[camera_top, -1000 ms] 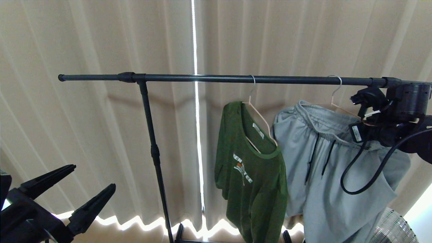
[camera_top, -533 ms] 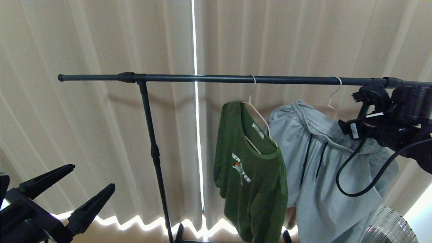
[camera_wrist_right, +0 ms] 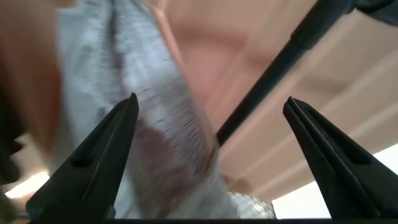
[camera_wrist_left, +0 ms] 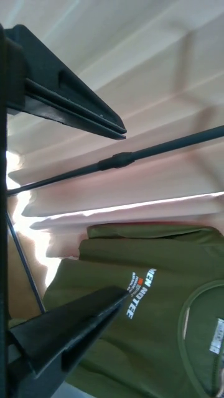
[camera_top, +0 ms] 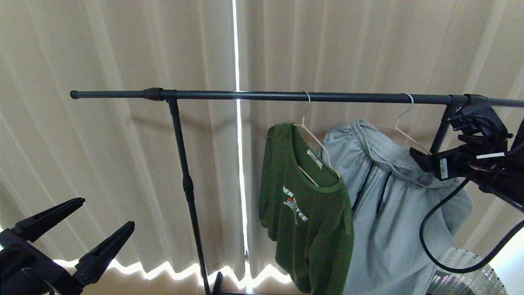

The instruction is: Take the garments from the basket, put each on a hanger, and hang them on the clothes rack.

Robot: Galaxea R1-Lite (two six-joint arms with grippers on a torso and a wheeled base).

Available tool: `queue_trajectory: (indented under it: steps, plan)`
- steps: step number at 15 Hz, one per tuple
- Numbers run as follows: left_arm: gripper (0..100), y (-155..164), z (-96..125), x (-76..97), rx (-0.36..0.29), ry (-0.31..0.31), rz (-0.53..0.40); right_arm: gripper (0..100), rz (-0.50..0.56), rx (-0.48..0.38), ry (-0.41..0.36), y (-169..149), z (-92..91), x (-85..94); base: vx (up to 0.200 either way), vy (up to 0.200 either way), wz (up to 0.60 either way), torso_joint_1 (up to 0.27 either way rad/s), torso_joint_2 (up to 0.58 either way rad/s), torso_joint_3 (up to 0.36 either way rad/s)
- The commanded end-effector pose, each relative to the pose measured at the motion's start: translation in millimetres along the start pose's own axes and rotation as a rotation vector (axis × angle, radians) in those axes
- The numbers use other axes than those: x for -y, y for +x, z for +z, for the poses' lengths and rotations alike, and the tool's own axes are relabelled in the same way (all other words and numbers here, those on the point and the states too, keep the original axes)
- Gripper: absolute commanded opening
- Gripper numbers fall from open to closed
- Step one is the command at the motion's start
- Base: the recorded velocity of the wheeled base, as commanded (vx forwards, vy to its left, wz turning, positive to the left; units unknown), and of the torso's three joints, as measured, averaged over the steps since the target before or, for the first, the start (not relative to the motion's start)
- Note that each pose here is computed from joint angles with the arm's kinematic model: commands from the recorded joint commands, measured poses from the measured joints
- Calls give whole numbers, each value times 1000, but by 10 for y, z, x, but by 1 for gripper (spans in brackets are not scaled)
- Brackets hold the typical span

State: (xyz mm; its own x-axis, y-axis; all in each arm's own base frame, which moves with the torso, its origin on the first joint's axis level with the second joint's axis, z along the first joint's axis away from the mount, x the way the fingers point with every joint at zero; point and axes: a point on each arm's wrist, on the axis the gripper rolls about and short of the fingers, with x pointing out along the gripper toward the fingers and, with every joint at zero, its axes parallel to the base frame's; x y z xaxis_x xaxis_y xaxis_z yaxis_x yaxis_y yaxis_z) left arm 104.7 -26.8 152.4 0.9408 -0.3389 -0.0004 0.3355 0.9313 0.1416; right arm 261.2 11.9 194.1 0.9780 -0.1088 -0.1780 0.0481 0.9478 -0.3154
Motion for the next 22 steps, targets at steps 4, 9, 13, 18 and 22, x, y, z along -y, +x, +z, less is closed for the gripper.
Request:
queue_trajectory:
  steps: [4,9,13,18,22]
  plan:
    - [100,-248,-38,-100,24,-6,166,100,7,163,18,-937,23,151,0,0,0,0,0,0]
    - [100,-798,-223,32,-7,-57,327,100,11,129,12,-1623,-370,163,0,0,0,0,0,0]
    - [100,-1082,-535,213,-95,-81,310,100,4,18,6,-2158,-900,110,0,0,0,0,0,0]
    - [100,-1212,-697,295,-98,-88,303,100,-10,-49,12,-2620,-1392,16,0,0,0,0,0,0]
    - [100,-1212,-697,294,-98,-88,305,100,-24,-17,112,-2793,-1617,-33,0,0,0,0,0,0]
